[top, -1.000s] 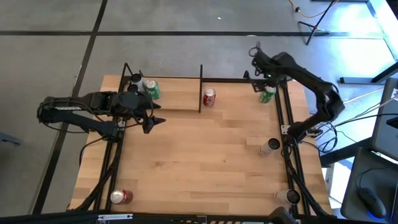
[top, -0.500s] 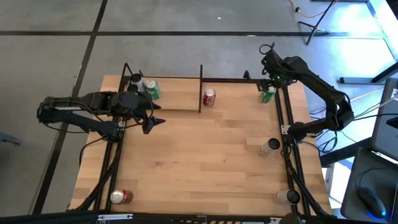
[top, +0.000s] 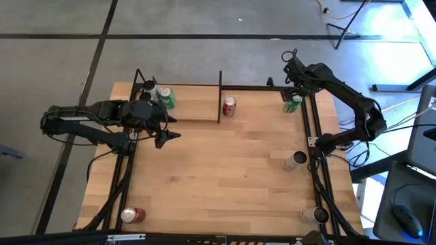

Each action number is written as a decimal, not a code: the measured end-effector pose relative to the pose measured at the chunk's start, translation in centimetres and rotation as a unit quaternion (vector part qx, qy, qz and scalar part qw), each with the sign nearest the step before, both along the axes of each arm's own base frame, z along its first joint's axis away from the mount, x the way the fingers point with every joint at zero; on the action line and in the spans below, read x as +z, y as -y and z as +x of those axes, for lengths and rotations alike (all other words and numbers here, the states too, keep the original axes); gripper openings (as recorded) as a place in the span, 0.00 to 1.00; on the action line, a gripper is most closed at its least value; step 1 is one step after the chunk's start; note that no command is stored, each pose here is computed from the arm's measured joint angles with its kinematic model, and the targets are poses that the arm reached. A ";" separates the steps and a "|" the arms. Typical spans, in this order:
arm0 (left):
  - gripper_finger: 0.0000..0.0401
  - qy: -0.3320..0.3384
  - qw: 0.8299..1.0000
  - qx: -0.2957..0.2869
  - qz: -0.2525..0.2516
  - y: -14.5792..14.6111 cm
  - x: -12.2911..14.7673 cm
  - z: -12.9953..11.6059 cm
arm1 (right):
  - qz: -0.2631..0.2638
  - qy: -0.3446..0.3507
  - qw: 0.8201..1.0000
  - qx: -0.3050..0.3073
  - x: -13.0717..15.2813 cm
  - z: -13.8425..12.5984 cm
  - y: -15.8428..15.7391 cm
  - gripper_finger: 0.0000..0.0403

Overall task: Place canned beverage on shelf
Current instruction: Put the green soda can on the shelf

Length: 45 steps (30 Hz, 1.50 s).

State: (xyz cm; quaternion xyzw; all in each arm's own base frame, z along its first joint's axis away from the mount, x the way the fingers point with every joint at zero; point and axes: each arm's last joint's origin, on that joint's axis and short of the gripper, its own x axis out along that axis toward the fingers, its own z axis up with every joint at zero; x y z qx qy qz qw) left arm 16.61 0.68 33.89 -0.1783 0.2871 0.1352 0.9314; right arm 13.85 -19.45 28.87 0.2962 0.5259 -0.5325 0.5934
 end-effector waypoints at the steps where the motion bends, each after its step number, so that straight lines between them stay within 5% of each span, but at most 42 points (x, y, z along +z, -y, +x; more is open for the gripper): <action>1: 0.83 0.000 1.000 0.000 0.000 0.0 0.0 0.0 | 0.004 0.007 1.000 -0.004 0.0 0.1 0.0 0.93; 12: 0.83 -0.002 1.000 -0.009 0.012 0.0 0.0 0.0 | 0.022 0.030 0.999 -0.015 -0.2 0.2 -0.1 0.82; 26: 0.83 -0.001 1.000 -0.015 0.002 0.1 0.0 0.0 | 0.018 -0.022 0.999 -0.026 -2.8 1.6 2.2 0.80; 38: 0.83 0.002 1.000 -0.002 -0.017 0.1 0.0 0.0 | 0.073 -0.043 0.996 -0.013 -5.1 1.4 3.8 0.79; 45: 0.83 0.002 1.000 -0.002 -0.017 0.1 0.0 0.0 | 0.091 -0.035 0.995 0.031 -5.0 1.5 3.7 0.64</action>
